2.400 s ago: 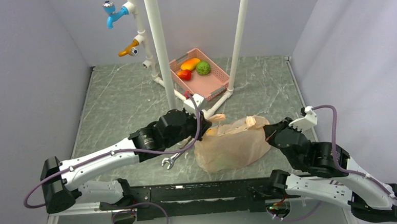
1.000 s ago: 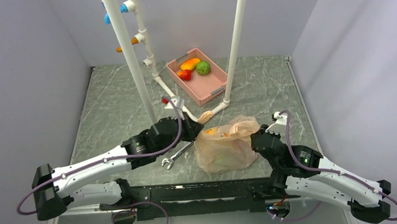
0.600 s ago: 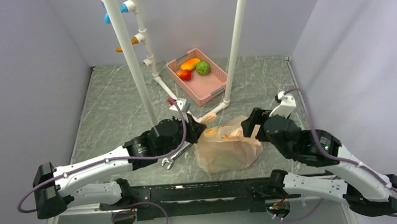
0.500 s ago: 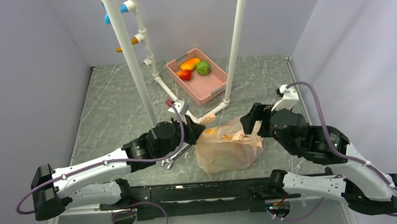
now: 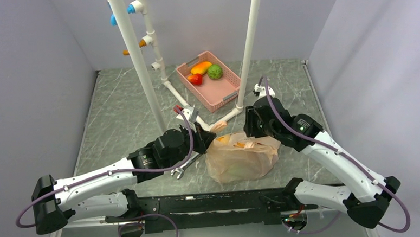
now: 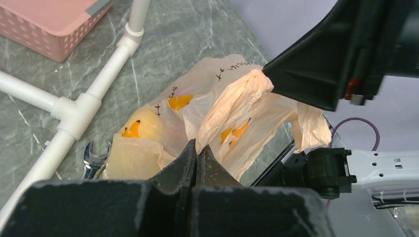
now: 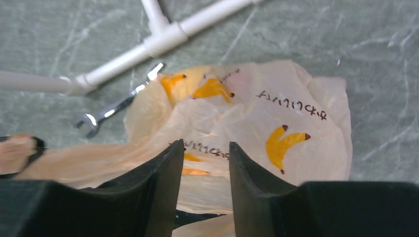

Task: Take the fake fruits out of the plastic bag
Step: Adjust the plastic bag at the center of the board.

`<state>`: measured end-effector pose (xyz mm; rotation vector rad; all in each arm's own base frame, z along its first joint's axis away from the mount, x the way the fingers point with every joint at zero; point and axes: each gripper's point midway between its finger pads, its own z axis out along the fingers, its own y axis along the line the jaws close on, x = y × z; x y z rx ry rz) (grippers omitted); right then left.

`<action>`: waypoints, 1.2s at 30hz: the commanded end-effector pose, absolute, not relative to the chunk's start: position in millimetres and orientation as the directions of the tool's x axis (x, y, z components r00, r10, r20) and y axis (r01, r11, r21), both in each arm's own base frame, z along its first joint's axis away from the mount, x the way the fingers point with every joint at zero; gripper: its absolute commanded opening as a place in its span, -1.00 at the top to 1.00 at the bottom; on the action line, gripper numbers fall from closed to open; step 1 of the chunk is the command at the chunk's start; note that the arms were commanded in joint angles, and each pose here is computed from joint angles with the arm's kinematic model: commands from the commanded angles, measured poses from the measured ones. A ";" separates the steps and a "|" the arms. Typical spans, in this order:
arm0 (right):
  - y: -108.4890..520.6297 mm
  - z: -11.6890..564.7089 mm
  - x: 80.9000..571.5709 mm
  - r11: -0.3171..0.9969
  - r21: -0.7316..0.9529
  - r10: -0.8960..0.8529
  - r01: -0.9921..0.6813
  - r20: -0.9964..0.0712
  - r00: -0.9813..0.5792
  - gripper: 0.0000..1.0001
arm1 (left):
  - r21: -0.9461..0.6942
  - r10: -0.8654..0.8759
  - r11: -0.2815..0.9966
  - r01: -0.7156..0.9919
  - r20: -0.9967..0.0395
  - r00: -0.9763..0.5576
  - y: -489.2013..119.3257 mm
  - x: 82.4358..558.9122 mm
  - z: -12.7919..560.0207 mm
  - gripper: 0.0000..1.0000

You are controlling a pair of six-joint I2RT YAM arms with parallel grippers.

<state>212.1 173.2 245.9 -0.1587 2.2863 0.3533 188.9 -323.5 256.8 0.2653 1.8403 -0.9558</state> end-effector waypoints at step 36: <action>176.9 194.7 148.0 0.840 0.397 -0.058 -0.371 -0.613 -0.788 -0.48 | -0.430 -0.035 0.750 0.504 -0.786 -0.618 -331.4 173.5 253.6 0.27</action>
